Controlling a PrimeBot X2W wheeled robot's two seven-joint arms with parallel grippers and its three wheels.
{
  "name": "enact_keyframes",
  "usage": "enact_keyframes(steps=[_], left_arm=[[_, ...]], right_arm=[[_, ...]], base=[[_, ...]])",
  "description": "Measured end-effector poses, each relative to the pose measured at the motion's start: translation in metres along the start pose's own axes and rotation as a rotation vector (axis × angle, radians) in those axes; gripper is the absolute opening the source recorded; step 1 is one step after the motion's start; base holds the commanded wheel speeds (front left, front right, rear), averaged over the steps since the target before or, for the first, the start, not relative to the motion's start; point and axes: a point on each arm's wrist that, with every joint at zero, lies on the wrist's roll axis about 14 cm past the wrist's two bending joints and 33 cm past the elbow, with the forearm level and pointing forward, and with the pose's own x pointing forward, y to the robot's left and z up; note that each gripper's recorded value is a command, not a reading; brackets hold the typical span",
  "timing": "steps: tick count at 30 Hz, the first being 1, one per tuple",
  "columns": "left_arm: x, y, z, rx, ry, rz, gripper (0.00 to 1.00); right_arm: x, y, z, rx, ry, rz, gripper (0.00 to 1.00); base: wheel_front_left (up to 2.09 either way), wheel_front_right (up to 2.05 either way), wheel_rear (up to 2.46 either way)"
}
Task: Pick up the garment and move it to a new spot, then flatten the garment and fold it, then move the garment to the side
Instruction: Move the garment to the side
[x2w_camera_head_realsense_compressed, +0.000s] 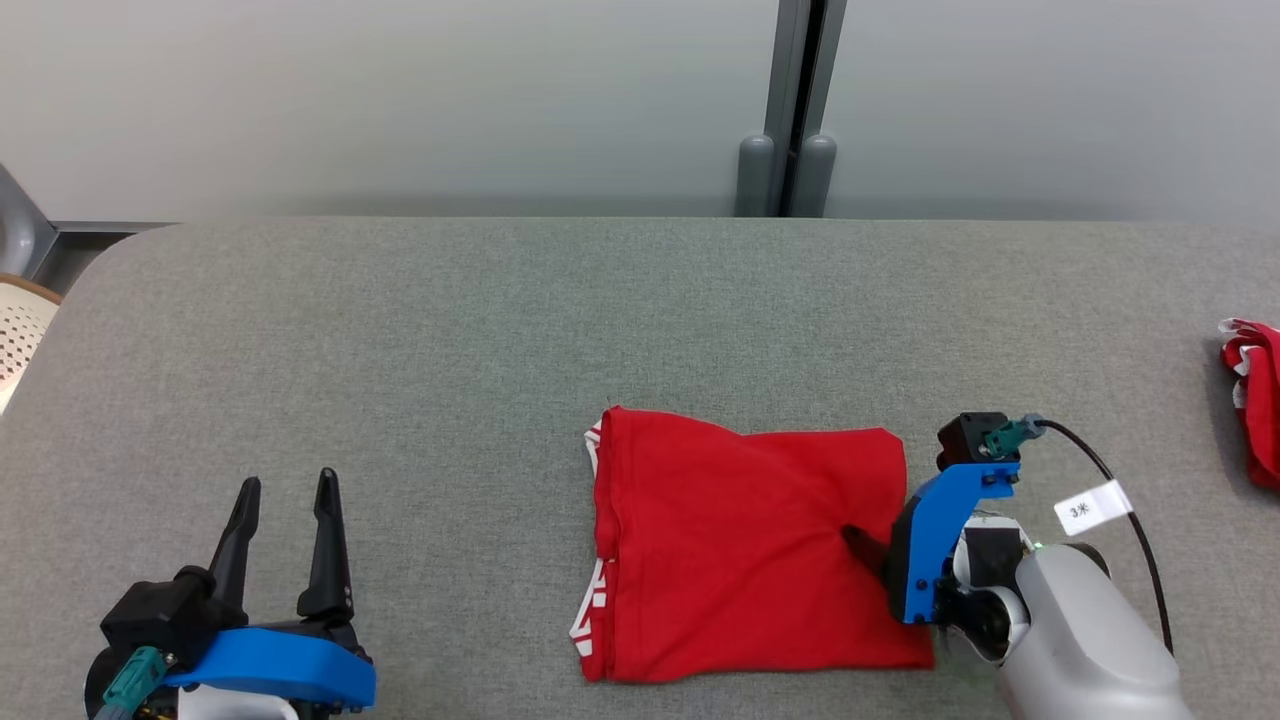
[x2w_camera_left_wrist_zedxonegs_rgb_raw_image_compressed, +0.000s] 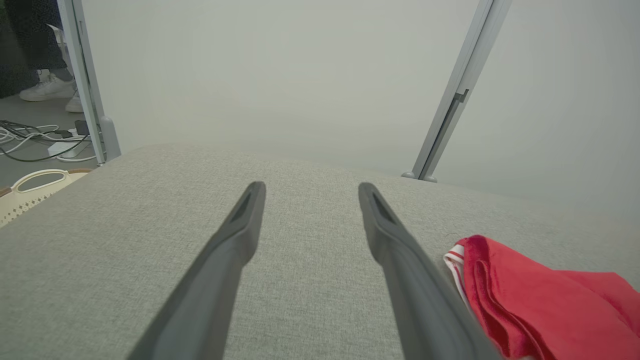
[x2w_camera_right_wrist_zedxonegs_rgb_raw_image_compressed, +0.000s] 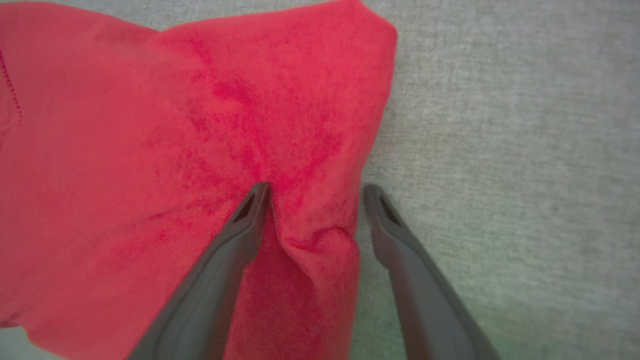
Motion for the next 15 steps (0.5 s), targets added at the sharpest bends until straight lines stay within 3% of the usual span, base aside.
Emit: enact_keyframes(steps=[2, 3, 4, 9, 15], left_arm=[[-0.001, 0.000, 0.000, -0.005, 0.000, 0.002, 1.00], [-0.001, 0.000, 0.000, -0.008, -0.002, 0.002, 1.00], [-0.001, 0.000, 0.001, -0.010, -0.005, 0.003, 1.00], [-0.004, -0.002, 0.006, -0.017, -0.027, 0.005, 1.00], [-0.004, -0.012, 0.006, -0.025, -0.031, -0.019, 1.00]], right_arm=[[0.002, 0.003, -0.002, -0.030, 0.039, 0.002, 1.00], [0.002, 0.006, -0.003, -0.042, 0.053, 0.008, 0.45], [0.002, 0.009, -0.003, -0.061, 0.056, 0.015, 0.00], [0.000, 0.026, 0.000, -0.195, 0.053, 0.019, 0.00], [-0.022, 0.006, 0.059, -0.412, -0.064, -0.100, 0.00]], base=[[0.00, 0.00, 0.00], [0.00, 0.00, 0.00], [0.00, 0.00, 0.00], [0.00, 0.00, 0.00], [0.00, 0.00, 0.00]])
